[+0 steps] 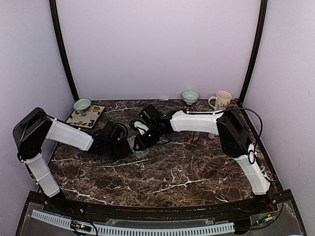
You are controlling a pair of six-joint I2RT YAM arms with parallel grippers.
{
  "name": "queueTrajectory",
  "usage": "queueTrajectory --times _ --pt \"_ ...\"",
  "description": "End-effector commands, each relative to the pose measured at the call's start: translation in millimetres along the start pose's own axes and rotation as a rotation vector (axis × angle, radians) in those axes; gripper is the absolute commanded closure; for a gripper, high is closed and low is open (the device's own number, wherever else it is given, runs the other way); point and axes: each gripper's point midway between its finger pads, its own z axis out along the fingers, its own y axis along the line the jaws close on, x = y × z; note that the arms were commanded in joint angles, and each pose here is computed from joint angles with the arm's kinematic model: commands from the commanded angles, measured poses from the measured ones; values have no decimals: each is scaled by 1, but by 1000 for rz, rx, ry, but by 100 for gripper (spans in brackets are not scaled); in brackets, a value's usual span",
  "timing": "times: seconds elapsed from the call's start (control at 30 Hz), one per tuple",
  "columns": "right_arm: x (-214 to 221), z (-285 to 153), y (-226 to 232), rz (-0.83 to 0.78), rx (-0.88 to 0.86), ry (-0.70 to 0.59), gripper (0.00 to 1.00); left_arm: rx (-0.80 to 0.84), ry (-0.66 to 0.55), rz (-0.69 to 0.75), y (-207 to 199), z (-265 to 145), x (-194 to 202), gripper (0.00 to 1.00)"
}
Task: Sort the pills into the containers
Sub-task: Close the lid of the pill container.
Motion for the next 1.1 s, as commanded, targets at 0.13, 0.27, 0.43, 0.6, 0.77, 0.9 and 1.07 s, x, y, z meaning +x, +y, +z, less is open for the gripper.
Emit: queueTrajectory --times 0.13,0.27,0.43,0.6,0.77,0.9,1.07 --pt "45 26 -22 55 56 144 66 12 -12 3 -7 3 -7 100" --pt "45 26 -22 55 54 144 66 9 -19 2 -7 0 -8 100" --pt "36 17 -18 45 51 116 65 5 -25 6 -6 0 -9 100" --pt "5 -10 -12 30 62 2 58 -9 -28 17 -7 2 -13 100" --pt "-19 -34 -11 20 77 -73 54 -18 -41 28 -9 0 -18 100" --pt "-25 -45 -20 30 102 -99 54 -28 -49 31 -7 -1 -21 100" --pt "-28 -55 -35 57 140 -132 57 -36 -46 45 -8 3 -25 100"
